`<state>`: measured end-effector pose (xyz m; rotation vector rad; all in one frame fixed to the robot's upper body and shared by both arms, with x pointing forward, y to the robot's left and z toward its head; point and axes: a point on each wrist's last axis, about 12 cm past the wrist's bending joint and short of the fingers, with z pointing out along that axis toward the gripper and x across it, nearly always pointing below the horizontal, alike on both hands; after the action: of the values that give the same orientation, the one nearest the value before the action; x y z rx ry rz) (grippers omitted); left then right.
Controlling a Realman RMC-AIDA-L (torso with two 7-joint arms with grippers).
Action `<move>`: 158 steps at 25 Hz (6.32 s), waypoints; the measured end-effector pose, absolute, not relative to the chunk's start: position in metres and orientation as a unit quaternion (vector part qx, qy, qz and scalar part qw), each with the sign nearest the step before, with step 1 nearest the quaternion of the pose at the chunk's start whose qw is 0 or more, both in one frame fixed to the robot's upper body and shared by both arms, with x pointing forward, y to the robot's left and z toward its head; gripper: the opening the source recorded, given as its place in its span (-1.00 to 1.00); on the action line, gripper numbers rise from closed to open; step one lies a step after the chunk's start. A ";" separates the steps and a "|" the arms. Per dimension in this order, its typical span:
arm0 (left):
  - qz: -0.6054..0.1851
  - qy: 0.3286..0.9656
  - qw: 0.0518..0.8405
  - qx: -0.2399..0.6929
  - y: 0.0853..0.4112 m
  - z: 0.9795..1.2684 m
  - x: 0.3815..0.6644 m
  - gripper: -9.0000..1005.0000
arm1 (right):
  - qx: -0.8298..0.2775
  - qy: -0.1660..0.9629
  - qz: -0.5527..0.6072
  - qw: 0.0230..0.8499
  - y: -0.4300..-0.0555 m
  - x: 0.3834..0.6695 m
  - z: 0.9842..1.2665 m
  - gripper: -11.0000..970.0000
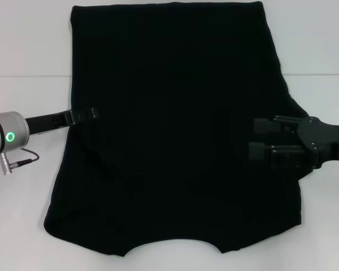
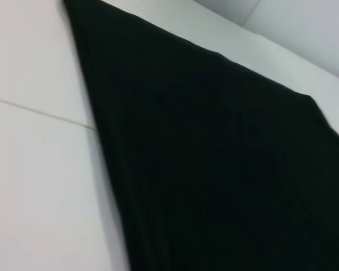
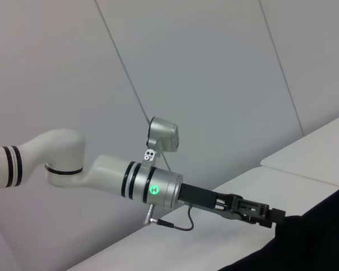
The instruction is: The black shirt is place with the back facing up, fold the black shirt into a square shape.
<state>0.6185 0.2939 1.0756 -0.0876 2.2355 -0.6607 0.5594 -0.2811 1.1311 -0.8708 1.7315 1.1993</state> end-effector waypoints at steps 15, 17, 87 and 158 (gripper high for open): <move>-0.320 0.869 0.377 0.027 0.244 1.093 0.635 0.89 | -0.339 0.695 0.477 0.417 -0.286 0.553 1.125 0.85; -0.349 0.860 0.371 0.039 0.235 1.099 0.635 0.89 | -0.340 0.695 0.476 0.418 -0.286 0.553 1.125 0.85; -0.410 0.641 0.456 0.461 0.225 1.083 0.538 0.88 | 0.046 0.940 0.210 0.264 -0.322 0.635 1.083 -0.54; -0.432 0.662 0.455 0.410 0.231 1.075 0.529 0.87 | 0.015 0.934 0.185 0.307 -0.358 0.637 1.109 -0.98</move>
<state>0.5289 0.2306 1.0755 1.0108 1.6327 -1.0669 0.6375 -0.3581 1.1093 0.0384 2.4699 0.4897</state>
